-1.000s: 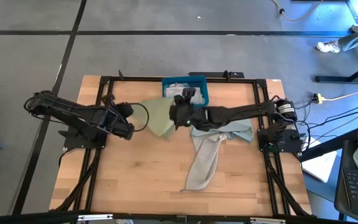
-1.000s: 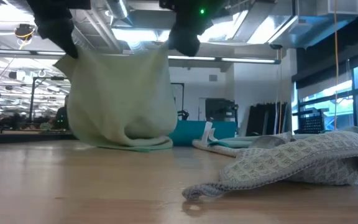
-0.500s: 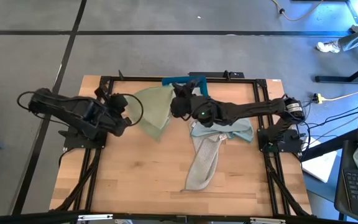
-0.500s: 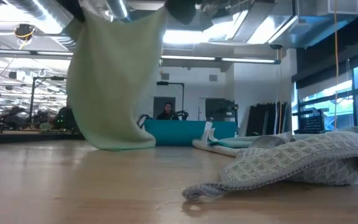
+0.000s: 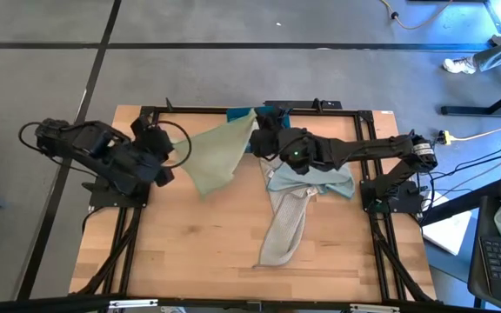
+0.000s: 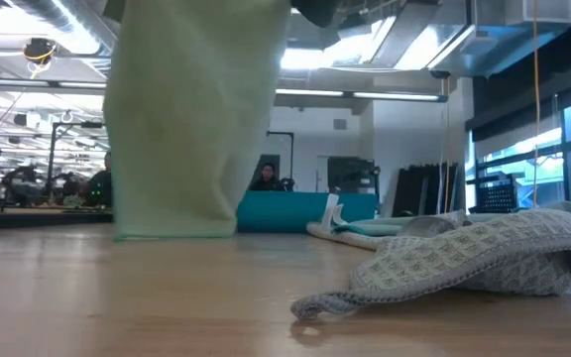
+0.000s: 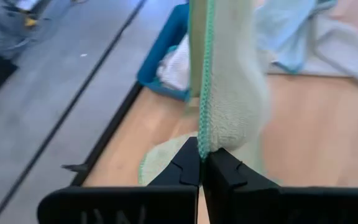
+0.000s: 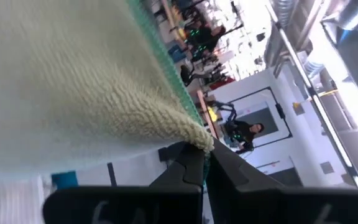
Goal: Fold microfiber towels
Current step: Fold the green towel
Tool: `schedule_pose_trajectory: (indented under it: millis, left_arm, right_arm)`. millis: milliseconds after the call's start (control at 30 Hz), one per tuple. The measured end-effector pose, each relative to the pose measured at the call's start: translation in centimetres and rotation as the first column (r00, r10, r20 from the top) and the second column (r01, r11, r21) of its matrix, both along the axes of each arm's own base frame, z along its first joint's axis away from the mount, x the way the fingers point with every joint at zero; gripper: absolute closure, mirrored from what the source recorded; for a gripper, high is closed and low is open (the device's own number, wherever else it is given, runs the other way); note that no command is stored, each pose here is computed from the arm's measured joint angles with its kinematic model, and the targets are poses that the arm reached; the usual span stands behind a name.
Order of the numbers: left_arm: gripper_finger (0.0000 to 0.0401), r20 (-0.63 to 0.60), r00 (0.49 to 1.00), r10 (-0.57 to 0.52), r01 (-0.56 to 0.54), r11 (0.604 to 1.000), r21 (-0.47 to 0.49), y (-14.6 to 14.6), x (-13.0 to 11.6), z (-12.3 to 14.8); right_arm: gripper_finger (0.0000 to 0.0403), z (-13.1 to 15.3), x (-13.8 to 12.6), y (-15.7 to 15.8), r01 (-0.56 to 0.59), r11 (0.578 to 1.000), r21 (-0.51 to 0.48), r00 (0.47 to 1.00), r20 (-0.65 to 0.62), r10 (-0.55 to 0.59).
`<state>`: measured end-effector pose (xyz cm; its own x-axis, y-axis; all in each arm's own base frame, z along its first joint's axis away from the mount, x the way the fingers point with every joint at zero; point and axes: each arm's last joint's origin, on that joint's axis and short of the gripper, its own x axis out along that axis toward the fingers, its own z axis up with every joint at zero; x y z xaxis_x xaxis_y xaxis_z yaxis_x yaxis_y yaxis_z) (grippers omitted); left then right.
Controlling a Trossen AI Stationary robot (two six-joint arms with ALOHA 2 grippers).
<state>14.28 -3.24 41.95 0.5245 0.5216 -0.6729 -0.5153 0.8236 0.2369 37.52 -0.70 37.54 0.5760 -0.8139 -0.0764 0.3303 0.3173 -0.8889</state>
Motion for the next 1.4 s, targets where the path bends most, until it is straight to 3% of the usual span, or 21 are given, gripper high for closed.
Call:
schedule_pose_trajectory:
  millis: [267,633,967,1200,1300,1400]
  left_arm:
    - [0.0401,0.067,0.995,-0.074,0.078,0.995,-0.063,-0.4,-0.9,2.1]
    - [0.0401,0.104,0.992,-0.070,0.071,0.997,-0.006,0.6,-1.6,3.7]
    - [0.0401,0.098,0.990,-0.100,0.114,0.984,-0.140,0.6,-2.0,3.7]
    - [0.0401,-0.003,0.995,-0.101,0.094,0.934,-0.344,-0.9,-0.8,0.5]
    - [0.0401,-0.096,0.989,-0.111,0.059,0.899,-0.434,-2.2,-0.4,-1.9]
    - [0.0401,-0.199,0.972,-0.124,0.008,0.866,-0.500,-3.7,0.1,-4.4]
  right_arm:
    - [0.0396,-0.6,-0.1,-0.6,0.015,1.000,0.025,0.999,-0.031,-0.014]
    - [0.0396,0.5,-0.2,-2.2,0.021,1.000,-0.022,1.000,-0.001,-0.021]
    - [0.0396,-1.3,-0.7,-0.8,-0.045,0.995,0.089,0.993,-0.106,0.054]
    - [0.0396,-2.4,-2.2,2.1,-0.067,0.972,0.224,0.985,-0.139,0.100]
    - [0.0396,-3.3,-3.0,4.3,-0.132,0.930,0.342,0.966,-0.168,0.198]
    - [0.0396,-4.0,-3.9,6.8,-0.195,0.862,0.467,0.934,-0.180,0.308]
